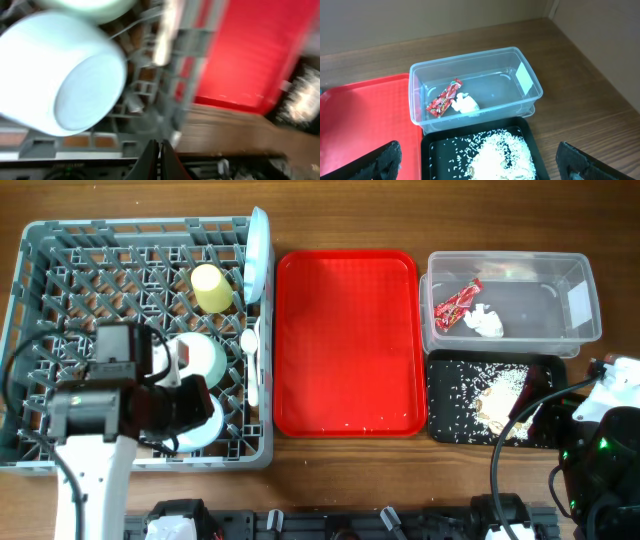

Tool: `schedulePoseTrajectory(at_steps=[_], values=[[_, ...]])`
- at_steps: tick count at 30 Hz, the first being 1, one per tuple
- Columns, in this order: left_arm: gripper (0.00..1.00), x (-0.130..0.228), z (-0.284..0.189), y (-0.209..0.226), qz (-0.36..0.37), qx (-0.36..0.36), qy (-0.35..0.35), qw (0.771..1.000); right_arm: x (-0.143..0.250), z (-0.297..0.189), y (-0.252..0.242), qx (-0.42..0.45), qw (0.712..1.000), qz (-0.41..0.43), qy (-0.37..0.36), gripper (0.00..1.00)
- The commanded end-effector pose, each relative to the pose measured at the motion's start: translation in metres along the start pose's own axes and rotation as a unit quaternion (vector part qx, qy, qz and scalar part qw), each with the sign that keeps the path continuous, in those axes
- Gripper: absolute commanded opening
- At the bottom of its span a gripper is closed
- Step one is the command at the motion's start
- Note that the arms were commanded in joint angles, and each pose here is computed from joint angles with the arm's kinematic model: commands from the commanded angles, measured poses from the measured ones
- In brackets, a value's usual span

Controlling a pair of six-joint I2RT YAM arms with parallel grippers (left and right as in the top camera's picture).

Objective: Sort waste into correct bins and load items into the dishwasher rack
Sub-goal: 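Open the left gripper and settle the bowl in the rack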

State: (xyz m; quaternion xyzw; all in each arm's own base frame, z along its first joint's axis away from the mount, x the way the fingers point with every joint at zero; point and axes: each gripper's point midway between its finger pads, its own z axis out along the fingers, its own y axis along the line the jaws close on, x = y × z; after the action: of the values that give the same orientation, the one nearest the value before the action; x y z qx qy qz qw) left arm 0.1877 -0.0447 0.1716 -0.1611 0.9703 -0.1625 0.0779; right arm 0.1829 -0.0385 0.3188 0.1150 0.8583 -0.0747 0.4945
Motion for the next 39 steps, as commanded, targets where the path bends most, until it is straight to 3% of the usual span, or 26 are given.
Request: schedulePoseTrajectory(at_steps=[1, 5, 12, 15, 20, 26, 28, 33, 39], values=[[0.04, -0.008, 0.011, 0.025, -0.079, -0.063, -0.026, 0.995, -0.002, -0.002, 0.002, -0.005, 1.0, -0.006, -0.005, 1.0], [0.04, -0.019, 0.015, 0.026, -0.138, -0.062, -0.051, 0.987, -0.002, -0.002, 0.002, -0.005, 1.0, -0.005, -0.005, 1.0], [0.04, -0.018, 0.043, 0.036, -0.143, -0.063, -0.05, 0.986, -0.002, -0.002, 0.002, -0.005, 1.0, -0.005, -0.005, 1.0], [0.04, -0.021, 0.045, 0.049, -0.148, -0.095, -0.063, 0.982, -0.002, -0.002, 0.002, -0.005, 1.0, -0.005, -0.005, 1.0], [0.04, -0.037, 0.028, 0.087, -0.203, -0.186, -0.131, 0.953, -0.002, -0.002, 0.002, -0.005, 1.0, -0.006, -0.005, 1.0], [0.04, -0.064, -0.007, 0.108, -0.26, -0.217, -0.213, 0.916, -0.002, -0.002, 0.002, -0.005, 1.0, -0.005, -0.005, 1.0], [0.04, -0.067, -0.009, 0.101, -0.264, -0.196, -0.211, 0.921, -0.002, -0.002, 0.002, -0.005, 1.0, -0.005, -0.005, 1.0], [0.04, -0.058, 0.002, 0.066, -0.228, -0.106, -0.155, 0.955, -0.002, -0.002, 0.002, -0.005, 1.0, -0.005, -0.005, 1.0], [0.04, -0.037, 0.012, 0.081, -0.236, -0.149, -0.115, 0.953, -0.002, -0.002, 0.002, -0.005, 1.0, -0.005, -0.005, 1.0]])
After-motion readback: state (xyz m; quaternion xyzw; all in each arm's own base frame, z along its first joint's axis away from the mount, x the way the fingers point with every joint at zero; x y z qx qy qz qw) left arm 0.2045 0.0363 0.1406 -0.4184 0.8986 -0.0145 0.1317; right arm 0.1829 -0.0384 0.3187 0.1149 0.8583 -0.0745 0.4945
